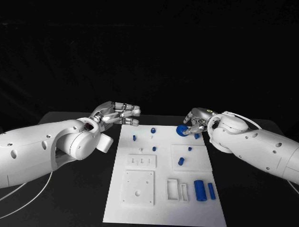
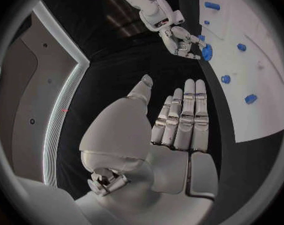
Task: Assemble the parts on the task board
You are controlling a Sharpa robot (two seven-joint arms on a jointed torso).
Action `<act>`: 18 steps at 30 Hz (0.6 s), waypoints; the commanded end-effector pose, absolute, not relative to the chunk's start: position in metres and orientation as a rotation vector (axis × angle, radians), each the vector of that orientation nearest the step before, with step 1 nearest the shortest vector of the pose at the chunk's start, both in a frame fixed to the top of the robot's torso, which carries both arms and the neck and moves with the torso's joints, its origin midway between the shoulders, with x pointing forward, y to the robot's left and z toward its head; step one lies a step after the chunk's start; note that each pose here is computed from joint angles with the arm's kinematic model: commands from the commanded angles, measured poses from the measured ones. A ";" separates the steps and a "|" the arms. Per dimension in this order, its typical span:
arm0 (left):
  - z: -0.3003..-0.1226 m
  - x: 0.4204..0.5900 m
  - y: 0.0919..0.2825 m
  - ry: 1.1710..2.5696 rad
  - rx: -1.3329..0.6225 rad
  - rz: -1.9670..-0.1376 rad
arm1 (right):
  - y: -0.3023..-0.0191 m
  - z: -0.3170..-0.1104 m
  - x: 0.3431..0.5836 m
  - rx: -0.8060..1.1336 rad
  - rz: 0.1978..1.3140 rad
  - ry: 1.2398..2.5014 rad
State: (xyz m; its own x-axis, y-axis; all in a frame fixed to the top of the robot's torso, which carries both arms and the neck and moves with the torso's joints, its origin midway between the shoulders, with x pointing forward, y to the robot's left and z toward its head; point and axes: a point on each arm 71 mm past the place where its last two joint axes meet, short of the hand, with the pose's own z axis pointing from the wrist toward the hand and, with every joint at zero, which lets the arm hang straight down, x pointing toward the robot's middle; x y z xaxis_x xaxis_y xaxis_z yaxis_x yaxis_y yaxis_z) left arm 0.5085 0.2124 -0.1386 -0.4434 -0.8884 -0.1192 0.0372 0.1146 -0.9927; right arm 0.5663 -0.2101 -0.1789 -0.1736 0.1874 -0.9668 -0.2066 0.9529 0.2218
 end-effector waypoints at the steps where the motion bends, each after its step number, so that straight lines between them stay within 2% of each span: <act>1: -0.138 0.508 0.211 1.591 -0.850 -1.461 | -0.208 -0.182 0.566 -0.030 0.355 1.732; 18: -0.138 0.509 0.211 1.594 -0.851 -1.458 | -0.205 -0.191 0.566 -0.025 0.370 1.756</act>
